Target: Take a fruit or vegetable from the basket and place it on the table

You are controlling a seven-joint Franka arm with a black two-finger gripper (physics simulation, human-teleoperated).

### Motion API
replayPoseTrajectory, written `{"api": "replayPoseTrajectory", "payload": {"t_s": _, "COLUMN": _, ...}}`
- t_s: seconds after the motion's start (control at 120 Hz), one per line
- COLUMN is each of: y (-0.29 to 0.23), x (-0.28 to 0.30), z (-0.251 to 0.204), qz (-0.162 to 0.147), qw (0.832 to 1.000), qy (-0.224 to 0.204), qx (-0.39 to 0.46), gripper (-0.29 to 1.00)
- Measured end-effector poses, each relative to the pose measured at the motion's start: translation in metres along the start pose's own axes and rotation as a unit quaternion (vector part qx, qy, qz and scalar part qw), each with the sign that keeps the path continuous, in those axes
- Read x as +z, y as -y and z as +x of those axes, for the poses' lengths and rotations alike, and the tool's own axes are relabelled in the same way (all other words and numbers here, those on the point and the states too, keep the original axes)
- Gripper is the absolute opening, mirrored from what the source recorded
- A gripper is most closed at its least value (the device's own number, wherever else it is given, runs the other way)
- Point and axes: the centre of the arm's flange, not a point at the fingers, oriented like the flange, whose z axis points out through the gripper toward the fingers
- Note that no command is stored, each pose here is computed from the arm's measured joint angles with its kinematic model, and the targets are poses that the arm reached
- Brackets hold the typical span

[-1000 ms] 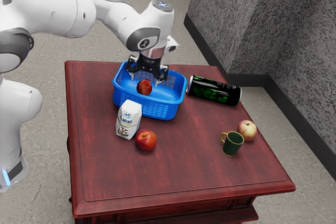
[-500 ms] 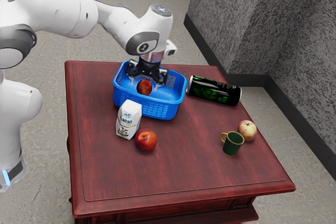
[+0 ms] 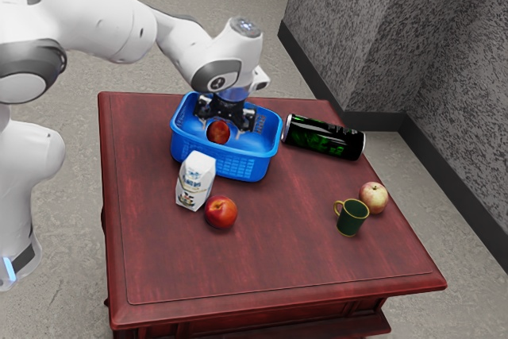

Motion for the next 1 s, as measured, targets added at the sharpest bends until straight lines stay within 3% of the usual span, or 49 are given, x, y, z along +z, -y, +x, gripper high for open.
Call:
{"api": "replayPoseTrajectory", "payload": {"t_s": 0.633, "y": 0.003, "x": 0.013, "z": 0.000, "qz": 0.000, "qw": 1.000, "qy": 0.002, "qx": -0.006, "gripper": 0.62}}
{"api": "replayPoseTrajectory", "payload": {"t_s": 0.683, "y": 0.003, "x": 0.015, "z": 0.001, "qz": 0.002, "qw": 1.000, "qy": 0.001, "qx": -0.006, "gripper": 0.67}}
{"api": "replayPoseTrajectory", "payload": {"t_s": 0.775, "y": 0.001, "x": 0.022, "z": 0.000, "qz": 0.006, "qw": 1.000, "qy": 0.000, "qx": -0.004, "gripper": 0.89}}
{"api": "replayPoseTrajectory", "payload": {"t_s": 0.85, "y": -0.001, "x": 0.022, "z": -0.001, "qz": 0.005, "qw": 1.000, "qy": 0.000, "qx": 0.000, "gripper": 0.95}}
{"api": "replayPoseTrajectory", "payload": {"t_s": 1.0, "y": -0.005, "x": 0.018, "z": -0.004, "qz": 0.008, "qw": 1.000, "qy": 0.001, "qx": 0.008, "gripper": 0.78}}
